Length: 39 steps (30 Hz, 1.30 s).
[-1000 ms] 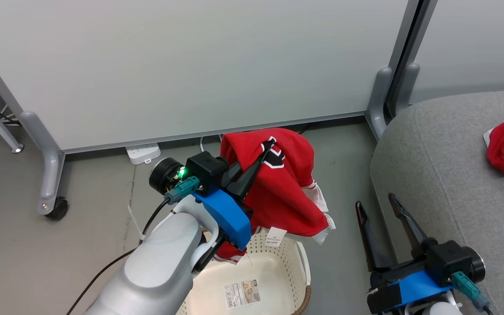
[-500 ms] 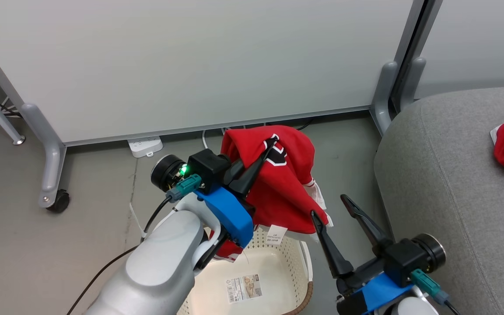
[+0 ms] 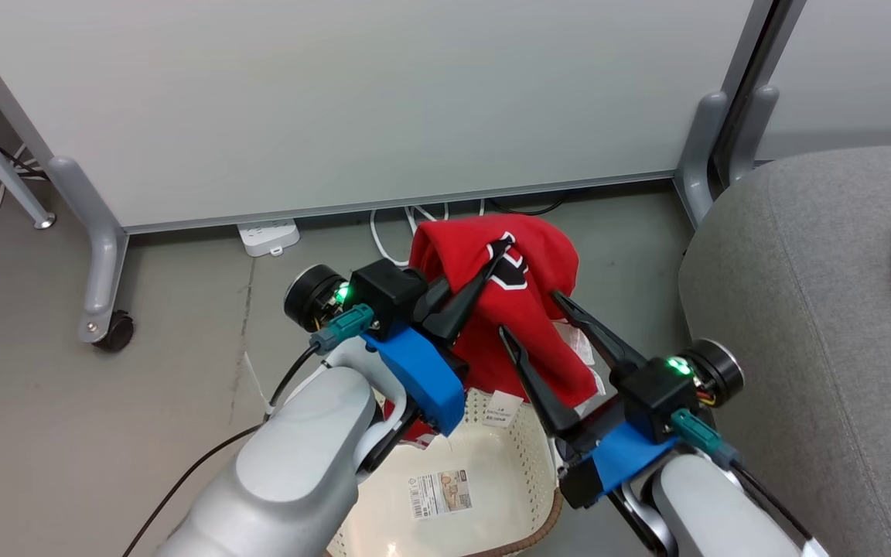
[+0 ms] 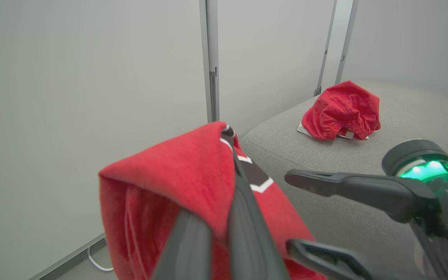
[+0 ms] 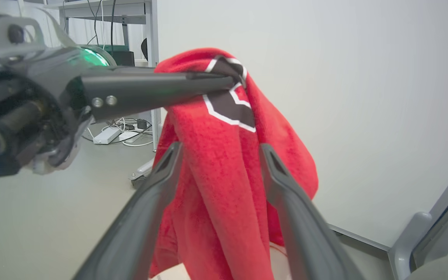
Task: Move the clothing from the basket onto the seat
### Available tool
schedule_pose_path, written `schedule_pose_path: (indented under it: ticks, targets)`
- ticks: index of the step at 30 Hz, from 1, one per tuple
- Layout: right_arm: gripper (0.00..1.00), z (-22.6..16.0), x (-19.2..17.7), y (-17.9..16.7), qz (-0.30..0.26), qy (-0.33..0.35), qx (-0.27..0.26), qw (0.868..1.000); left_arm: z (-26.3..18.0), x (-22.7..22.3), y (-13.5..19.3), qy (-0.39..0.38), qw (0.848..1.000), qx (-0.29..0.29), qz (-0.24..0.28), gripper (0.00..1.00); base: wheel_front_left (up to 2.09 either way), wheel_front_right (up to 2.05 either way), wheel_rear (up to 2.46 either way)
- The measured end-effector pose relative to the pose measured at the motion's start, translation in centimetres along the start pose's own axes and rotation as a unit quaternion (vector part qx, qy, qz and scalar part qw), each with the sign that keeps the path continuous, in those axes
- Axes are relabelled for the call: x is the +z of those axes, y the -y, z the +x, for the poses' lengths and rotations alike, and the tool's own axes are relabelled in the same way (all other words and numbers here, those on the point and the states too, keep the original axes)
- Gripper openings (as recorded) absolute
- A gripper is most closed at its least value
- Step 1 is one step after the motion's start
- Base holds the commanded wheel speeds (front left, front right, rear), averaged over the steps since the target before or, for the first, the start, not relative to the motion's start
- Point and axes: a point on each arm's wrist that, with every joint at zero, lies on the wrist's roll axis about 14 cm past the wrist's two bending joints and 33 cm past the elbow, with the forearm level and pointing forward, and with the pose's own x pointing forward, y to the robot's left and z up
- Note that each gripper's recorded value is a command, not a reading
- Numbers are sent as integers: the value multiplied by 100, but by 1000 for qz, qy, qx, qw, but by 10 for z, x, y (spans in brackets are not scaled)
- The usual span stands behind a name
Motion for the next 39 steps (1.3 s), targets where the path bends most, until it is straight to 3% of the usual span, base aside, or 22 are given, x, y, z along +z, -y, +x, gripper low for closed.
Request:
schedule_pose_path:
  ticks: [16, 17, 18, 19, 39]
  targets:
    - [100, 31, -28, -3, -11, -50, 19, 999, 5, -6, -1, -4, 1000, -6, -3, 0, 0, 0, 0]
    - [93, 32, -29, -2, -10, -52, 17, 998, 5, -7, -1, -4, 1000, -6, -4, 0, 0, 0, 0]
    - [93, 32, -31, -1, -11, -55, 17, 998, 6, -7, -1, -5, 1000, -6, -4, 0, 0, 0, 0]
    - [0, 32, -33, -1, -11, -58, 17, 998, 6, -7, -2, -4, 1000, -6, -4, 0, 0, 0, 0]
    - [0, 34, -31, -3, -8, -59, 16, 998, 7, -6, 5, -5, 1000, -16, 0, 0, 0, 0, 0]
